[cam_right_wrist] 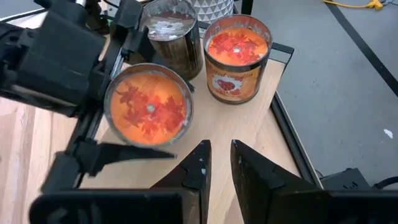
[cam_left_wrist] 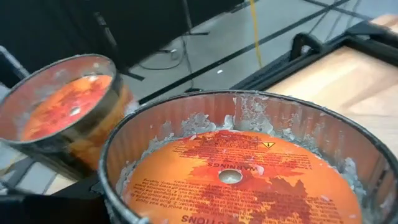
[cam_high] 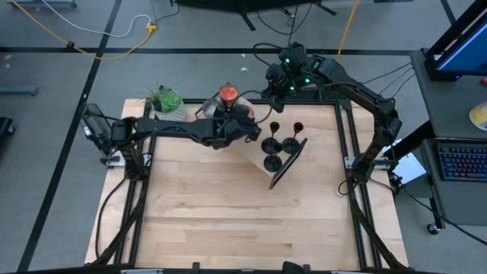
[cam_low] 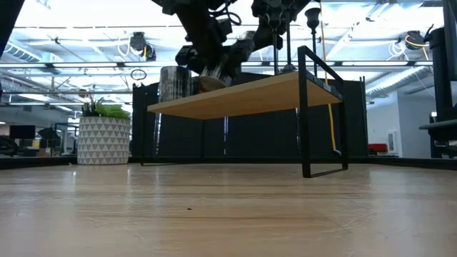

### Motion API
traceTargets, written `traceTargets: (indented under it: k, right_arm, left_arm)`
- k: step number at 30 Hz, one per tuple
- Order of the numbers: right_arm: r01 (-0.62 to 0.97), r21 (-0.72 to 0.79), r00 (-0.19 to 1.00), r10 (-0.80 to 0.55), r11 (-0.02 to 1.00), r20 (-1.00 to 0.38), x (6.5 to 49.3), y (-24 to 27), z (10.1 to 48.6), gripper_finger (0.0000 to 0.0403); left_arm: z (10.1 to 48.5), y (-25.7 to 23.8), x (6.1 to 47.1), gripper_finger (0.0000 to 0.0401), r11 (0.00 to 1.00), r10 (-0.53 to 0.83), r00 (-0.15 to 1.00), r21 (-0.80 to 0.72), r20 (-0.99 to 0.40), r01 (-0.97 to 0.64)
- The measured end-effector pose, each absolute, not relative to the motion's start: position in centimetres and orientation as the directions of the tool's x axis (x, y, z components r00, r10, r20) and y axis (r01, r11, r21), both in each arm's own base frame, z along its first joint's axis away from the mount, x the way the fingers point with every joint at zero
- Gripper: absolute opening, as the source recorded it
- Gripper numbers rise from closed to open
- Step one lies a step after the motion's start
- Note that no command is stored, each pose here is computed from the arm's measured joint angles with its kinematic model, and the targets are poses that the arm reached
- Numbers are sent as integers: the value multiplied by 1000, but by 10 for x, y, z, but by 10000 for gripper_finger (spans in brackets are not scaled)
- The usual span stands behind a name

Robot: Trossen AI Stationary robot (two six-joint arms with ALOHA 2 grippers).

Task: Pick & Place candle stick holders
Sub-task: Put the orange scented candle on the shelf

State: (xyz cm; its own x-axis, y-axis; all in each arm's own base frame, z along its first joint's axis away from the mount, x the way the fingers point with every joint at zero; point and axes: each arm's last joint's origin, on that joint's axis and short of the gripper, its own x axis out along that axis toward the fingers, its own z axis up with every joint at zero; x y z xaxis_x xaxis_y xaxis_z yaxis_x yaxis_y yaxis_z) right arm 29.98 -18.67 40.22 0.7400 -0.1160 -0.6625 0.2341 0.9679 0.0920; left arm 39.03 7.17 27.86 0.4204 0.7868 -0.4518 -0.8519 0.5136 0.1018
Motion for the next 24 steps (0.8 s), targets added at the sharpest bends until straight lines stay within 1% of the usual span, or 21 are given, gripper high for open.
traceTargets:
  k: [3, 5, 16, 24]
  right_arm:
    - [234, 93, 739, -115, 968, -664, 300, -187, 402, 52]
    - [234, 93, 738, -114, 968, -665, 300, -186, 402, 51]
    - [235, 97, 736, -112, 967, -668, 300, -186, 401, 54]
    - [245, 112, 731, -107, 963, -674, 299, -186, 401, 52]
  left_arm:
    - [272, 73, 395, 344, 487, 803, 401, 98, -441, -868]
    - [265, 73, 395, 344, 471, 811, 373, 127, -451, -873]
    - [262, 74, 397, 347, 456, 821, 361, 127, -442, -881]
    - [264, 74, 398, 386, 465, 817, 372, 120, -440, -877]
